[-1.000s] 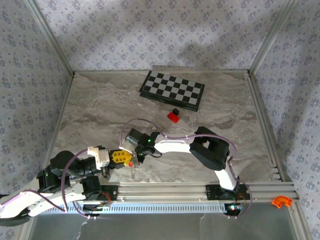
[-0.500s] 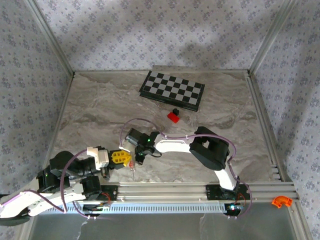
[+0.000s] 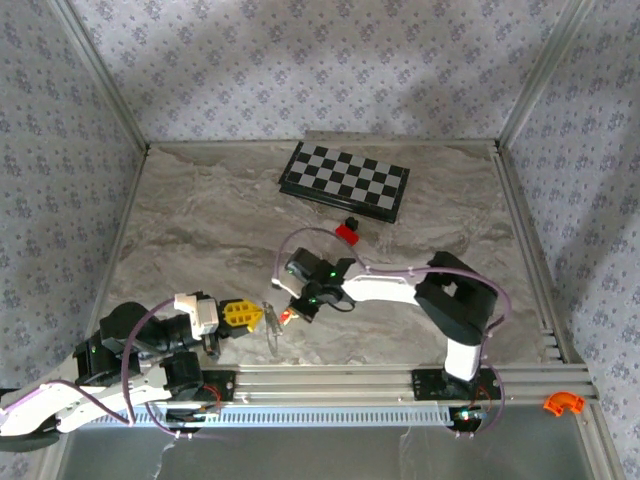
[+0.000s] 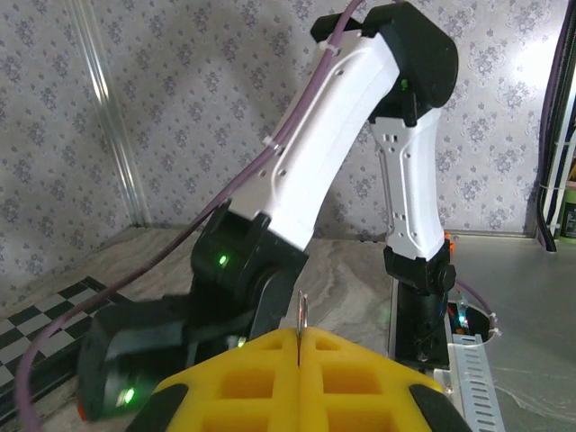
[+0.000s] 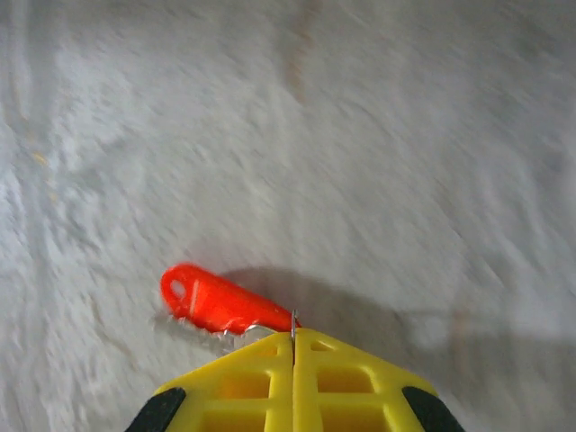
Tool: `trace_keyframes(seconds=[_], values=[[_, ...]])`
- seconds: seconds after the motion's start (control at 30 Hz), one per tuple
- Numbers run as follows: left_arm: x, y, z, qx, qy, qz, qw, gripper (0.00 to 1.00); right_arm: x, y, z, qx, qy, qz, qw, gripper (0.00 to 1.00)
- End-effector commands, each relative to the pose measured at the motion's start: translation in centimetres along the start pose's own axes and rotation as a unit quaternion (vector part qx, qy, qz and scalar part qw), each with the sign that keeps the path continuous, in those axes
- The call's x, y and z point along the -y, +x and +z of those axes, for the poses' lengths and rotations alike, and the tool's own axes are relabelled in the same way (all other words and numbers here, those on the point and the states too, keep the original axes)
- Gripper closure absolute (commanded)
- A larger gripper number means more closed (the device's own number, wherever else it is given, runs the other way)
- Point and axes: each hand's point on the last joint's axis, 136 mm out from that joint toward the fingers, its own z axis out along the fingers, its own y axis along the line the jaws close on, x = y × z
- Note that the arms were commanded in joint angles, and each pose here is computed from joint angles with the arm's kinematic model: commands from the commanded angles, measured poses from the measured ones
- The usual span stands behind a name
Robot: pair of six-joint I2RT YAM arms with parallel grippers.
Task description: Put the keys on the keyring
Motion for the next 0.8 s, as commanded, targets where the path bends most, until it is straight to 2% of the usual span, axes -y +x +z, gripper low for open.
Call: trace_keyframes(seconds=[0.0, 0.4, 0.77], values=[[-0.1, -1.6, -0.3, 0.028, -0.004, 0.005, 1.0, 1.0, 0.4, 1.0, -2.0, 0.015, -0.002, 0.041, 0.999, 1.0], [-0.5, -0.8, 0.6, 0.006, -0.012, 0.005, 1.0, 1.0, 2.4, 7.3, -4.6, 0.003, 0.018, 0.164, 0.986, 1.0], [-0.5, -0.3, 1.1, -0.005, -0.012, 0.003, 1.0, 1.0, 2.7, 10.5, -4.9, -0.013, 0.038, 0.216, 0.975, 0.97]])
